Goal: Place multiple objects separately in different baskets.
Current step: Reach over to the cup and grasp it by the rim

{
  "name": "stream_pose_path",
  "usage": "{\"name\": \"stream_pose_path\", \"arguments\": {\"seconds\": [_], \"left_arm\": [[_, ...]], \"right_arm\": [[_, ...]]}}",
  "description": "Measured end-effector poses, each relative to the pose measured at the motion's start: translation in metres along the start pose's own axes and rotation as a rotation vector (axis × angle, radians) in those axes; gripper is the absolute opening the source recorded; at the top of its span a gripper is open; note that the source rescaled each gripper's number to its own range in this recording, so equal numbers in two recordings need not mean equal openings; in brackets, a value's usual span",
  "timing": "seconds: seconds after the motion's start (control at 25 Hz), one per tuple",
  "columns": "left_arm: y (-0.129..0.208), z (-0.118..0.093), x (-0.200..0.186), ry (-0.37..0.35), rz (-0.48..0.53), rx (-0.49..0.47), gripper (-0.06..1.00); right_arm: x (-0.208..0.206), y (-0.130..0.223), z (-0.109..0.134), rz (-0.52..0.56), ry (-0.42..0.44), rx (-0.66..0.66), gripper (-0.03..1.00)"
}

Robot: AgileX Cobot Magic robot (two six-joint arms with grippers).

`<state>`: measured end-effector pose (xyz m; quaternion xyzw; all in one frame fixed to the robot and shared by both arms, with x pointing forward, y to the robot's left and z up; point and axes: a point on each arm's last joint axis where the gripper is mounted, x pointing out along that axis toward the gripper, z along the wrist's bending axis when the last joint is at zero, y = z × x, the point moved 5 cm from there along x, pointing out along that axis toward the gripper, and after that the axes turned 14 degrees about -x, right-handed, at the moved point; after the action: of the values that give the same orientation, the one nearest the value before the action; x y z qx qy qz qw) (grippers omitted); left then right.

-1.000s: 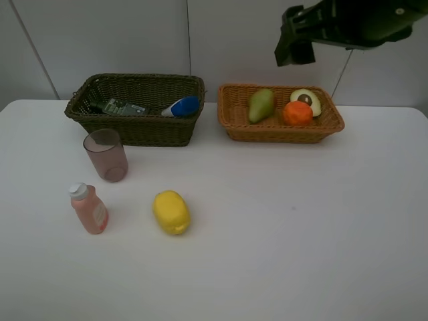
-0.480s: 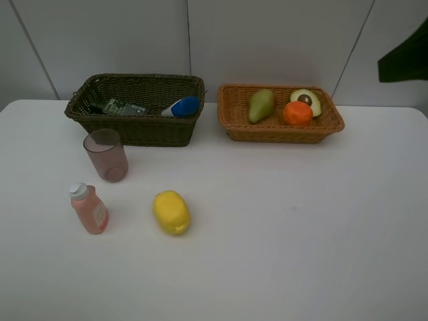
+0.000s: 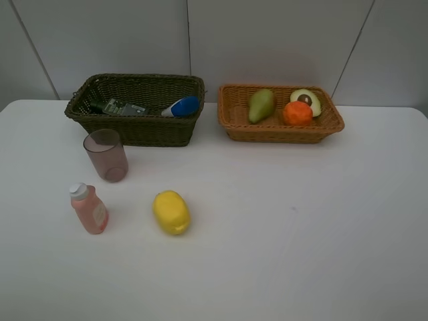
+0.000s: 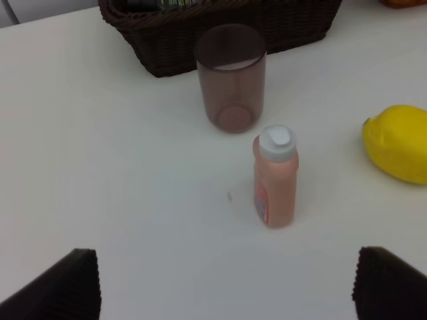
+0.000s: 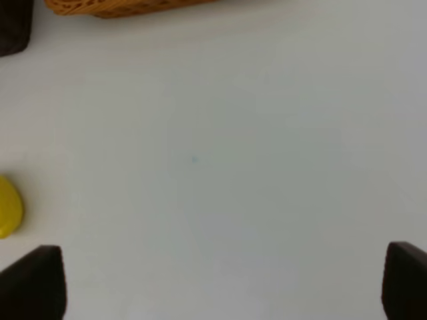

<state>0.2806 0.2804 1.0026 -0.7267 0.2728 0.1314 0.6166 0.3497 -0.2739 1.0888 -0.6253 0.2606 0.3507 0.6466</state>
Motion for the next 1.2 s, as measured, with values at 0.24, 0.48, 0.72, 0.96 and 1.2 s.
{"name": "stream_pose_path", "arguments": {"seconds": [0.24,0.48,0.72,0.96,1.2], "left_arm": [[0.000,0.000,0.000,0.000,0.000,0.000,1.00],[0.000,0.000,0.000,0.000,0.000,0.000,1.00],[0.000,0.000,0.000,0.000,0.000,0.000,1.00],[0.000,0.000,0.000,0.000,0.000,0.000,1.00],[0.000,0.000,0.000,0.000,0.000,0.000,1.00]], "right_arm": [[-0.012,0.007,-0.006,-0.059,0.014,0.042,1.00],[-0.028,0.013,-0.009,-0.152,0.038,-0.123,1.00],[-0.023,0.014,-0.015,-0.157,0.081,-0.141,1.00],[0.005,0.028,-0.021,-0.214,0.119,-0.194,1.00],[0.005,0.045,-0.020,-0.334,0.125,-0.229,1.00]]}}
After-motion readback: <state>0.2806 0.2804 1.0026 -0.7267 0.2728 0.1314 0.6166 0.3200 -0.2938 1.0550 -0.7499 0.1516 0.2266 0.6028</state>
